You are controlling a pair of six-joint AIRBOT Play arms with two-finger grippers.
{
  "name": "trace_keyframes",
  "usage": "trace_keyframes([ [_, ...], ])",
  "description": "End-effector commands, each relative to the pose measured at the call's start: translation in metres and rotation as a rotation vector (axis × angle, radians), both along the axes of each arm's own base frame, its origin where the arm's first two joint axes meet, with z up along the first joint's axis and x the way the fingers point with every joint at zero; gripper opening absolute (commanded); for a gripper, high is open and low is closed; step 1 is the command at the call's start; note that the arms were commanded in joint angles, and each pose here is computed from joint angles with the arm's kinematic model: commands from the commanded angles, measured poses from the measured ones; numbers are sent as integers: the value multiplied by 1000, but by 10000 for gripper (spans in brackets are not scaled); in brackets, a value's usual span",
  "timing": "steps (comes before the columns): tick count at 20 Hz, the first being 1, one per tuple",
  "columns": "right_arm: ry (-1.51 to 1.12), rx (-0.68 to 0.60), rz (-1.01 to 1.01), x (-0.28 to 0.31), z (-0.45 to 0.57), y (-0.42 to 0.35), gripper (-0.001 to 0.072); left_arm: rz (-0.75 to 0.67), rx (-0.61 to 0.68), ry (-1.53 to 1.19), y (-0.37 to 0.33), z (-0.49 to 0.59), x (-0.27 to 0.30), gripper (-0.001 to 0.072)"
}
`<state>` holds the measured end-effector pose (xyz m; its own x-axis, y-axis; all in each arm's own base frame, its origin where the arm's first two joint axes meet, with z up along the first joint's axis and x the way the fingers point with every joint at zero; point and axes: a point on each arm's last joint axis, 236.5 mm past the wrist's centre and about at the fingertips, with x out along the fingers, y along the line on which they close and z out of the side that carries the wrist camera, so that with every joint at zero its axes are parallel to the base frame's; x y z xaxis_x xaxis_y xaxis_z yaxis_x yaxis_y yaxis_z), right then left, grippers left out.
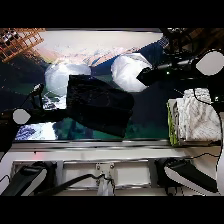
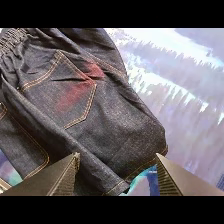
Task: Fold the clothes and pants, and hang the long-sleeved shirts on hangers.
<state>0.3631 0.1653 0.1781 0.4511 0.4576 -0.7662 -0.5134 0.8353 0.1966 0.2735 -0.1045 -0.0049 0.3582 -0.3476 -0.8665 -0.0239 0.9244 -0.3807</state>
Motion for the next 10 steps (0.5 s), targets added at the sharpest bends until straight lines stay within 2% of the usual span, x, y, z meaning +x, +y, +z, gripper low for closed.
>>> trace_keyframes([
  [1,0,0,1,0,0,0,545,2,0,-4,0,0,1,32],
  [6,-65,31,-23,14,11,3,545,15,-1,-39,1,3,9,32],
  [9,-164,153,-53,33,39,19,541,61,21,-211,11,21,46,46],
  [10,-181,173,-58,36,44,21,542,48,83,-293,22,30,60,170],
])
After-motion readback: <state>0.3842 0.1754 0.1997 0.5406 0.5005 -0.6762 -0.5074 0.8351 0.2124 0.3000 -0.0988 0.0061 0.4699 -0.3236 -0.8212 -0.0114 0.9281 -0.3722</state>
